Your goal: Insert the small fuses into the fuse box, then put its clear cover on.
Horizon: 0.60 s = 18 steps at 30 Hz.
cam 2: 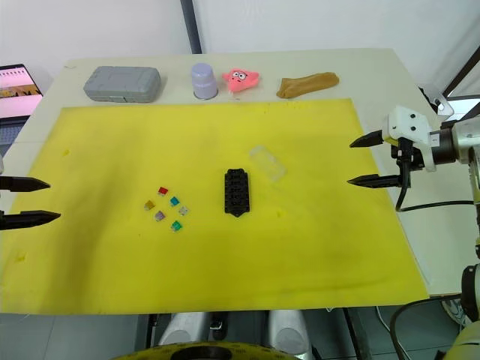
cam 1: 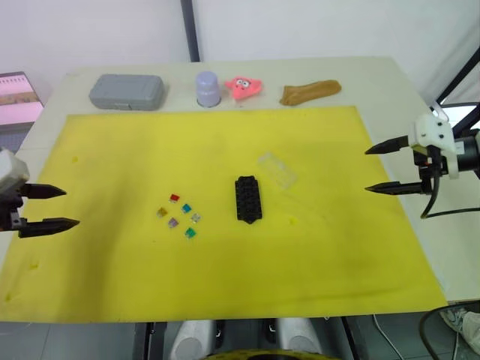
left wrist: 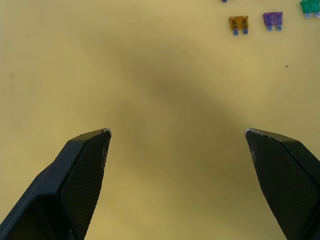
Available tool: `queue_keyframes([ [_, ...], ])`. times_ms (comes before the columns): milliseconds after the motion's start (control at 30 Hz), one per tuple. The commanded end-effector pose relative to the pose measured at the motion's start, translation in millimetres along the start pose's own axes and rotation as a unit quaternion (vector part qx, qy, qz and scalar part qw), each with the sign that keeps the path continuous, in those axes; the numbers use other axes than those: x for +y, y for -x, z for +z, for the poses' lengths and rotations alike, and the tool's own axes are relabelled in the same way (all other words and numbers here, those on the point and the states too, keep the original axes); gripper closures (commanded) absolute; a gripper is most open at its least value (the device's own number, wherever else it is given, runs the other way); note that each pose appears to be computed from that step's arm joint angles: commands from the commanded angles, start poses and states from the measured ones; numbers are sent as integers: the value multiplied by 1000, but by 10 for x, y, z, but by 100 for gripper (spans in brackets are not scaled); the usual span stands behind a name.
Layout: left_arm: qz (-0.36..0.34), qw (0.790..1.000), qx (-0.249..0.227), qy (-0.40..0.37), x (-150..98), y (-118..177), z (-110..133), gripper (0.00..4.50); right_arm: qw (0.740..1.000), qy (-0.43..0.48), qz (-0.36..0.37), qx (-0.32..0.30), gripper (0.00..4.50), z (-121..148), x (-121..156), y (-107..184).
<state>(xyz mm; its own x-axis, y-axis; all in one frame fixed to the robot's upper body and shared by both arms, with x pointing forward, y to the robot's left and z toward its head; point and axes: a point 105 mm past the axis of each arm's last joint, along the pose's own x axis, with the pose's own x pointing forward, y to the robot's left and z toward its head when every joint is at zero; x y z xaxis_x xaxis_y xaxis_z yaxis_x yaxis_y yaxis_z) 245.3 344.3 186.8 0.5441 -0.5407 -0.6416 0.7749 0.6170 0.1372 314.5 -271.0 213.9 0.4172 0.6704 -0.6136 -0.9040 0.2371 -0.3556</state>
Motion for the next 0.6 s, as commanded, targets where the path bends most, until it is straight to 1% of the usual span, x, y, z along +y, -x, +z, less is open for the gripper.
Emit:
queue_keyframes([
  [33, 18, 999, -24, -13, 33, 49, 94, 0, 1000, 12, -14, -15, 2, 69, -32, 65],
  [100, 20, 999, -31, -7, 41, 37, 102, 0, 1000, 11, -14, -16, 2, 65, -28, 66],
  [400, 20, 999, -37, 13, 36, -3, 76, 0, 1000, 4, -17, -23, 2, 51, -2, 44],
  [533, 29, 996, -76, 27, 74, -23, 196, 0, 1000, 1, -18, -24, 2, 46, 0, 36],
  [600, 22, 996, -83, 33, 60, -44, 240, 0, 999, -1, -22, -27, 2, 49, -11, 39],
])
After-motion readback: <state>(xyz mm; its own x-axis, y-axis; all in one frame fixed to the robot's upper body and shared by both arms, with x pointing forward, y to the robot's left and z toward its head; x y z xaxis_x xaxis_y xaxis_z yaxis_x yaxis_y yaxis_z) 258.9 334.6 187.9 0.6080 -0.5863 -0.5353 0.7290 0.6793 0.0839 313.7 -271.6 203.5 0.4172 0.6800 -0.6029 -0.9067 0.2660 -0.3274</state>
